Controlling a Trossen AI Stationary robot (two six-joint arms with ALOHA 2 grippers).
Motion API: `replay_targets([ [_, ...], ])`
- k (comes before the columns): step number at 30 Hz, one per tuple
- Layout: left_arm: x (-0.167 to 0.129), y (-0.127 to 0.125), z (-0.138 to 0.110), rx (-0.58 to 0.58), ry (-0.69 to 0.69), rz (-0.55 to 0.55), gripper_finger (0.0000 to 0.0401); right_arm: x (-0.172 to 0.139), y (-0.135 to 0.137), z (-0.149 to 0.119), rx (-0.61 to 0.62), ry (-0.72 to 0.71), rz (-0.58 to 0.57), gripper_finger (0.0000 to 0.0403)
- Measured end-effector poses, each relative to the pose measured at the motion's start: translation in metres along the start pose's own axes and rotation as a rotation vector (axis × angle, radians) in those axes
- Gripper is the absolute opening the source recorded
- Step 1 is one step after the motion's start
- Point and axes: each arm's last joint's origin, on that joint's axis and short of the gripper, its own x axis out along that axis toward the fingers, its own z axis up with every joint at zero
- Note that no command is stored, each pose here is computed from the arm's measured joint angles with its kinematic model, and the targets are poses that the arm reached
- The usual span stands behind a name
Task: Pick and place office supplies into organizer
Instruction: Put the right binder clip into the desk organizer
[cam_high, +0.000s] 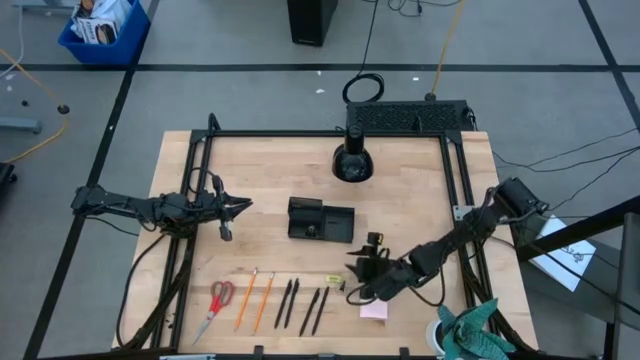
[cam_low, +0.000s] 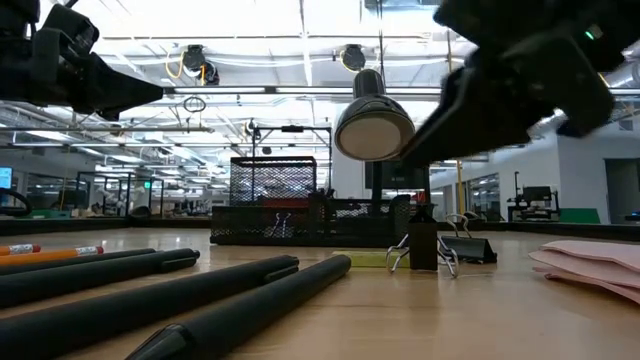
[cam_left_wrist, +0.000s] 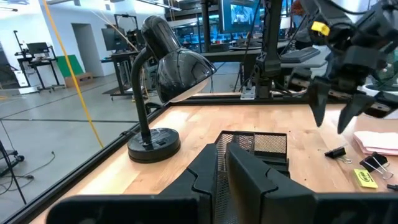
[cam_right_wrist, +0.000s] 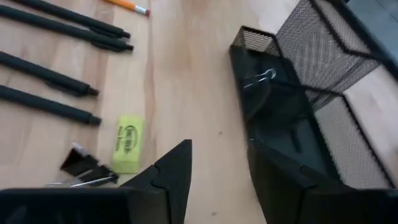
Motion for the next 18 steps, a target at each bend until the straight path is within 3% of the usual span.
replay_targets([
  [11,0.0,0.0,0.0,0.001,-0.001,0.006,0.0042,0.0,0.003,-0.016,0.182,0.082,0.159,0.0151],
  [18,0.0,0.0,0.0,0.004,0.002,0.006,0.0042,-0.007,0.012,-0.014,0.173,0.051,0.217,0.0151],
])
